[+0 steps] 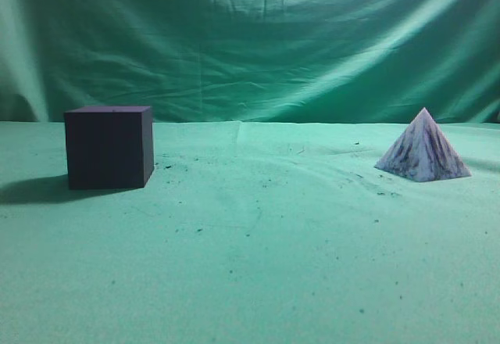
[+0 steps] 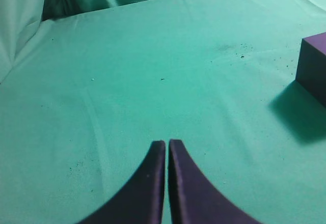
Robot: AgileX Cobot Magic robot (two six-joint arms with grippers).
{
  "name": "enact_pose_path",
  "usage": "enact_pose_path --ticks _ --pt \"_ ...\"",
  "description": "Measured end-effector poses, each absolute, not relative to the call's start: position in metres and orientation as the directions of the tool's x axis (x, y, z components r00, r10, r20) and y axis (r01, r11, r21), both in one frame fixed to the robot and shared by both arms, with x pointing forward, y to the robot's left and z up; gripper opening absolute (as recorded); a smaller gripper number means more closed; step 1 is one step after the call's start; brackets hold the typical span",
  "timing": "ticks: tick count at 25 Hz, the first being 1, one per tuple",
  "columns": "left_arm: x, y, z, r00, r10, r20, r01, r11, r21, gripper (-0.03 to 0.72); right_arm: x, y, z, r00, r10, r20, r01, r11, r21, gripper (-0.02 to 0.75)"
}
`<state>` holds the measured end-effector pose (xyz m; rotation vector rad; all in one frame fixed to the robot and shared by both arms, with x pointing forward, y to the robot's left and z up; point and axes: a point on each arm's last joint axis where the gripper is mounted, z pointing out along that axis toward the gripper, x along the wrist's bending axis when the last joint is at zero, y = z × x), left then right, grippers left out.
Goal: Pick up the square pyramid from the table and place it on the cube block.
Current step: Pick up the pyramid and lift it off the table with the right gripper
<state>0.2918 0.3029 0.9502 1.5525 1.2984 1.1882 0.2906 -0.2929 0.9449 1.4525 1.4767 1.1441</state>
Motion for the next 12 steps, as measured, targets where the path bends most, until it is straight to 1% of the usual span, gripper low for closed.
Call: enact_pose_path --ticks 12 --pt "0.2918 0.3029 0.9502 0.044 0.984 0.175 0.261 -0.18 0.948 0.0 0.2906 -0.2929 0.9449 -0.068 0.995 0.072 0.318 -0.047 0.947 0.0"
